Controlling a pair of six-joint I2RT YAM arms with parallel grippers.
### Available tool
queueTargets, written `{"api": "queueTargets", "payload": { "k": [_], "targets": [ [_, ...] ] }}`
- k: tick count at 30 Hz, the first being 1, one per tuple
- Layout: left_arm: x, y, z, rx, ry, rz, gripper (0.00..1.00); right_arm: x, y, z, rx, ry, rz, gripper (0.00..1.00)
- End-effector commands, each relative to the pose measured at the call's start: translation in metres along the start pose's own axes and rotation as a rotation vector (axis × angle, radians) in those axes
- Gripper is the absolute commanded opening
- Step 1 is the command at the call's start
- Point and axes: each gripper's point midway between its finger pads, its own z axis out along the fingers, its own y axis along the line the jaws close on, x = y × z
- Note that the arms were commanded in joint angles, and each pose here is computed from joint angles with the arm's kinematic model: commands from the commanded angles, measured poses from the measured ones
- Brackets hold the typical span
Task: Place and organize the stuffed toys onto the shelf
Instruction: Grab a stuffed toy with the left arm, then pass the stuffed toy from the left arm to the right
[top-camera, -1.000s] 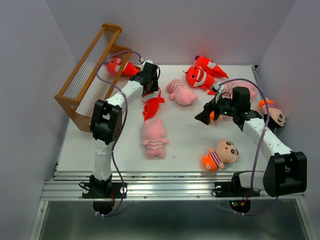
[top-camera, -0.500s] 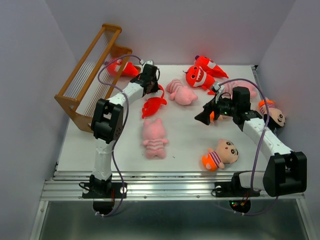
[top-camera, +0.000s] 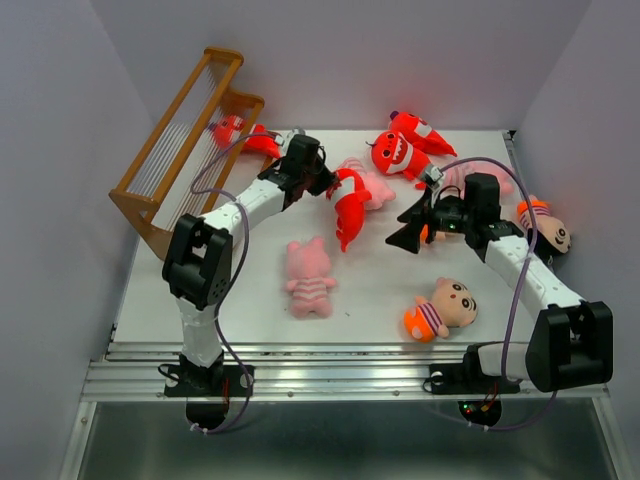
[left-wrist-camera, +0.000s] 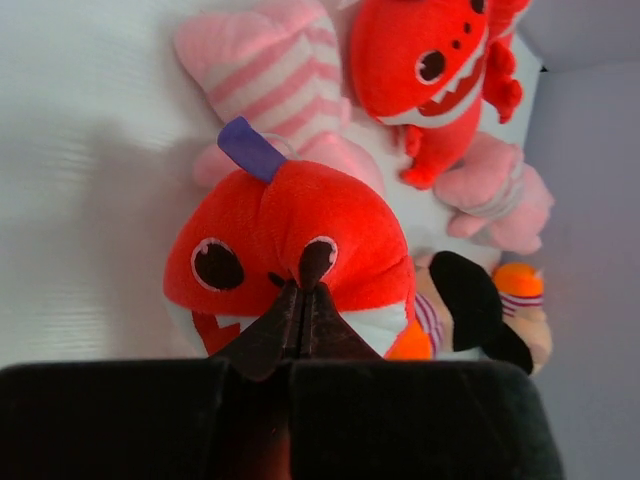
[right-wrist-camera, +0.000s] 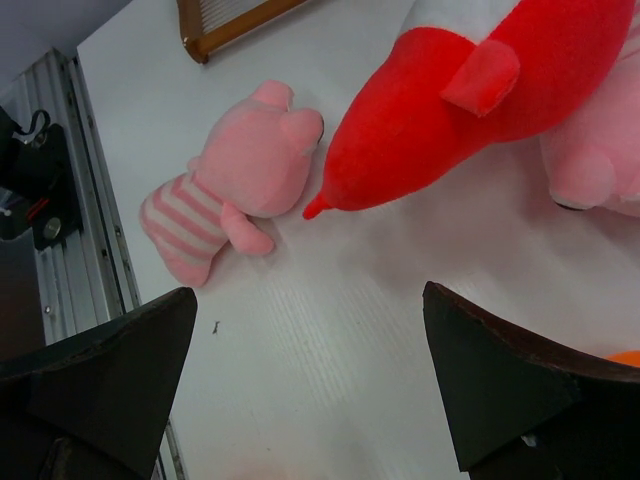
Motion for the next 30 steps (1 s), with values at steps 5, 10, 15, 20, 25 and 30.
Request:
{"api": "queueTargets", "payload": {
  "k": [5, 10, 15, 20, 25, 30],
  "targets": [
    [0.010, -0.067, -0.034, 0.040, -0.088, -0.245, 0.00, -0.013, -0.022, 0.000, 0.137, -0.081, 0.081, 1.00],
    [0.036, -0.075, -0.036, -0.058, -0.077, -0.227, 0.00, -0.017, -0.041, -0.005, 0.265, -0.104, 0.120, 1.00],
    [0.051, -0.087, -0.041, -0.061, -0.090, -0.219, 0.00, -0.017, -0.045, -0.004, 0.283, -0.112, 0.136, 1.00],
    [0.065, -0.103, -0.045, -0.049, -0.092, -0.196, 0.00, -0.015, -0.047, -0.004, 0.287, -0.107, 0.130, 1.00],
    [0.079, -0.108, -0.047, -0.038, -0.068, -0.185, 0.00, -0.011, -0.048, -0.003, 0.284, -0.097, 0.135, 0.87],
    [0.087, -0.122, -0.059, 0.008, -0.060, -0.174, 0.00, -0.004, -0.051, 0.002, 0.268, -0.068, 0.148, 0.45]
  ]
}}
